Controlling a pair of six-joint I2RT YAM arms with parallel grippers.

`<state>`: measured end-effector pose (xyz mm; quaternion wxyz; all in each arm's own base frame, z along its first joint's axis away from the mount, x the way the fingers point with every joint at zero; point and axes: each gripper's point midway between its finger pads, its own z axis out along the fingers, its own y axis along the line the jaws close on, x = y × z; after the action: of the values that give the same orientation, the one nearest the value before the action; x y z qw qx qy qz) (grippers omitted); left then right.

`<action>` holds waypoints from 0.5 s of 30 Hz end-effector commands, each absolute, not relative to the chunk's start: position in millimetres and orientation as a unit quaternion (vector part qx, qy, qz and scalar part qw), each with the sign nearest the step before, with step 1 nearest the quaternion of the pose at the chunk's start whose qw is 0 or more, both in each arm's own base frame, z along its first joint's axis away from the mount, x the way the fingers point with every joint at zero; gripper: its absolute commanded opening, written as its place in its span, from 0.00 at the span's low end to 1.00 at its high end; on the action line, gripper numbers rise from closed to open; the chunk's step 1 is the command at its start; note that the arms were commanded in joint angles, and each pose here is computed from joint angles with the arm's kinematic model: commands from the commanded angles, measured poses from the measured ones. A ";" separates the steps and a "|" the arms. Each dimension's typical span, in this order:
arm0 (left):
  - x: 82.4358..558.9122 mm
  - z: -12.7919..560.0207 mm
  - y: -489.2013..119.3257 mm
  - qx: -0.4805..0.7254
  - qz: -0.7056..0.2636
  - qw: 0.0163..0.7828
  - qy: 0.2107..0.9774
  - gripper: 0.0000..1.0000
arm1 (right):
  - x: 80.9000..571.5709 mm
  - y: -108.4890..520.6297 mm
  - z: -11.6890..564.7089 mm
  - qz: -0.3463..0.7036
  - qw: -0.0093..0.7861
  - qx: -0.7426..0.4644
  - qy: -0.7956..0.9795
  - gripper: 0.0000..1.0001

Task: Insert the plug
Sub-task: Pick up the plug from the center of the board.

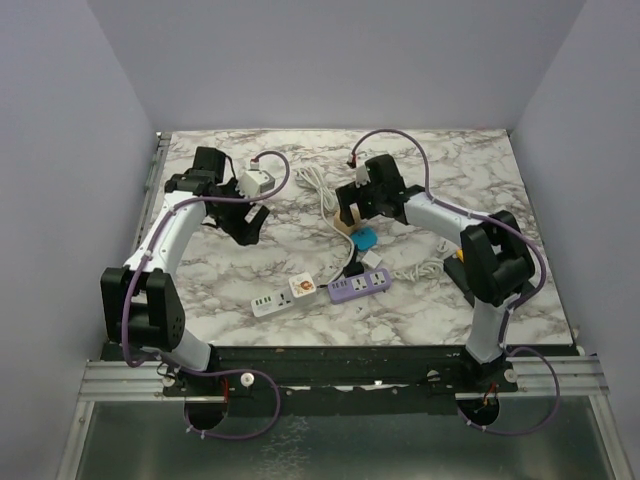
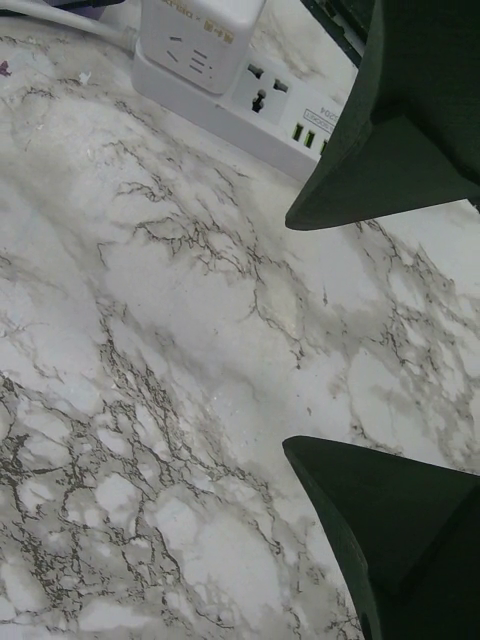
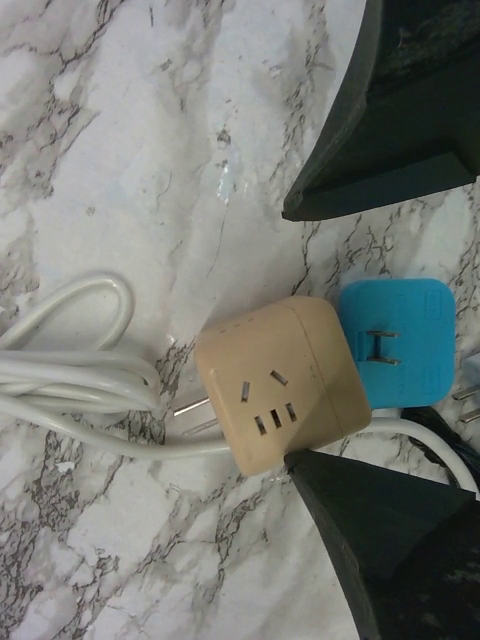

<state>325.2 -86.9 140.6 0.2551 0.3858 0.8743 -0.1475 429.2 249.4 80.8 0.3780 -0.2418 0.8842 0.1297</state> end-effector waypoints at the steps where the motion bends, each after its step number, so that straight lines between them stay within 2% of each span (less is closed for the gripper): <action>1: 309.7 148.7 -81.4 0.375 -0.146 0.231 0.886 0.84 | 440.0 266.0 80.3 0.155 0.386 -0.264 0.870 0.98; 9: 311.3 173.0 -79.5 0.385 -0.127 0.268 0.874 0.84 | 430.6 275.5 62.9 0.160 0.355 -0.268 0.881 0.81; 15: 314.8 184.0 -82.5 0.383 -0.130 0.284 0.869 0.84 | 416.8 274.2 59.5 0.167 0.350 -0.272 0.880 0.84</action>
<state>311.2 -81.8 165.5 0.2618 0.3847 0.8747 -0.1353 429.4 270.9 65.3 0.3596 -0.2607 0.8821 0.1567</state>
